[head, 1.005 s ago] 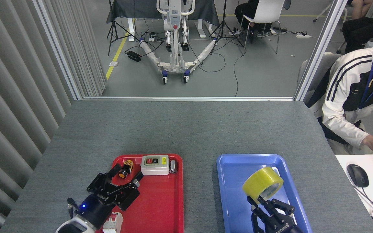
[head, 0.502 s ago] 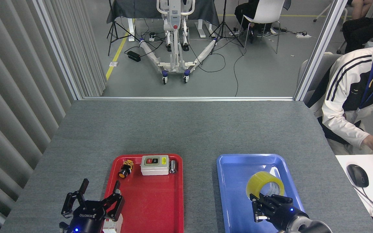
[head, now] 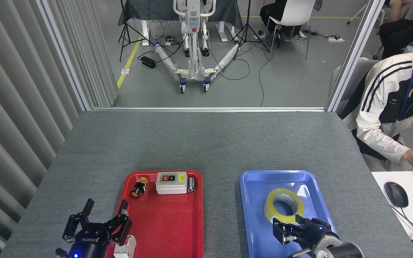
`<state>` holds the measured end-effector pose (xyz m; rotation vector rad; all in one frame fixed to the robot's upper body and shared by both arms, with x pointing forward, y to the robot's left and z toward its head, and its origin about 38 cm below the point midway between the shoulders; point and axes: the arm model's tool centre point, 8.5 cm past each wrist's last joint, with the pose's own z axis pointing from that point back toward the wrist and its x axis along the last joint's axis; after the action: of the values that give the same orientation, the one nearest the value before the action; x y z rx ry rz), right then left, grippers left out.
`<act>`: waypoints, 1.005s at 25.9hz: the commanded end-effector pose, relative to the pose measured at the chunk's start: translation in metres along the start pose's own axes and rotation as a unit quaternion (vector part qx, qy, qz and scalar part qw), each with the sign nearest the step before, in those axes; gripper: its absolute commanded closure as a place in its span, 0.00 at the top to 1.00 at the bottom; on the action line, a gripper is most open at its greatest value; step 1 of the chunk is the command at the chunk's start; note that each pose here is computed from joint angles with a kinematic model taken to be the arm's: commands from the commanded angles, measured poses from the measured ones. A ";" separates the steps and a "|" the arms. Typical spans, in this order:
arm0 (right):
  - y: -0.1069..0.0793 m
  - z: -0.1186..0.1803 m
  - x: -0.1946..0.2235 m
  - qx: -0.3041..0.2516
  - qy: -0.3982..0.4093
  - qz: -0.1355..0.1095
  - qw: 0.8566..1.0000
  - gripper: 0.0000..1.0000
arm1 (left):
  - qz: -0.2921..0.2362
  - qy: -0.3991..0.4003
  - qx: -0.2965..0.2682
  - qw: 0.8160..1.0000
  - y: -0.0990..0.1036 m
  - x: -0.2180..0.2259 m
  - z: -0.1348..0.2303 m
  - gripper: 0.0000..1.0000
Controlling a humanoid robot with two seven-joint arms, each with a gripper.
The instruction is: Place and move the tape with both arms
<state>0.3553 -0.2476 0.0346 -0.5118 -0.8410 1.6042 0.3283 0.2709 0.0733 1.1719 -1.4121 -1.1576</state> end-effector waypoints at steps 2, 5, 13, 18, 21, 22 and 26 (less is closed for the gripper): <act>-0.010 0.008 0.003 -0.039 -0.002 0.004 0.999 1.00 | -0.001 -0.017 0.014 1.000 0.009 -0.008 0.000 1.00; -0.013 0.020 -0.003 -0.116 0.006 -0.002 0.993 1.00 | 0.001 -0.018 0.012 1.000 0.007 -0.006 0.001 1.00; 0.003 0.044 -0.007 -0.340 0.038 0.001 0.940 1.00 | -0.001 -0.008 0.007 1.000 0.003 -0.010 0.002 1.00; 0.015 0.041 -0.003 -0.362 0.108 -0.013 0.926 1.00 | 0.001 -0.004 0.006 1.000 0.003 -0.009 0.001 1.00; 0.013 0.042 0.000 -0.384 0.118 -0.015 0.916 1.00 | 0.008 -0.003 0.007 1.000 0.002 -0.005 0.001 1.00; 0.013 0.043 0.000 -0.384 0.117 -0.015 0.916 1.00 | 0.008 -0.003 0.007 1.000 0.002 -0.005 0.001 1.00; 0.018 0.044 -0.002 -0.377 0.118 -0.012 0.919 1.00 | 0.009 -0.003 0.008 1.000 0.002 -0.005 0.001 1.00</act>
<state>0.3149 -0.2597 0.0512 -1.2054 -1.2731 1.1119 0.3279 0.2766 0.0745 1.1670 -1.4337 -1.1427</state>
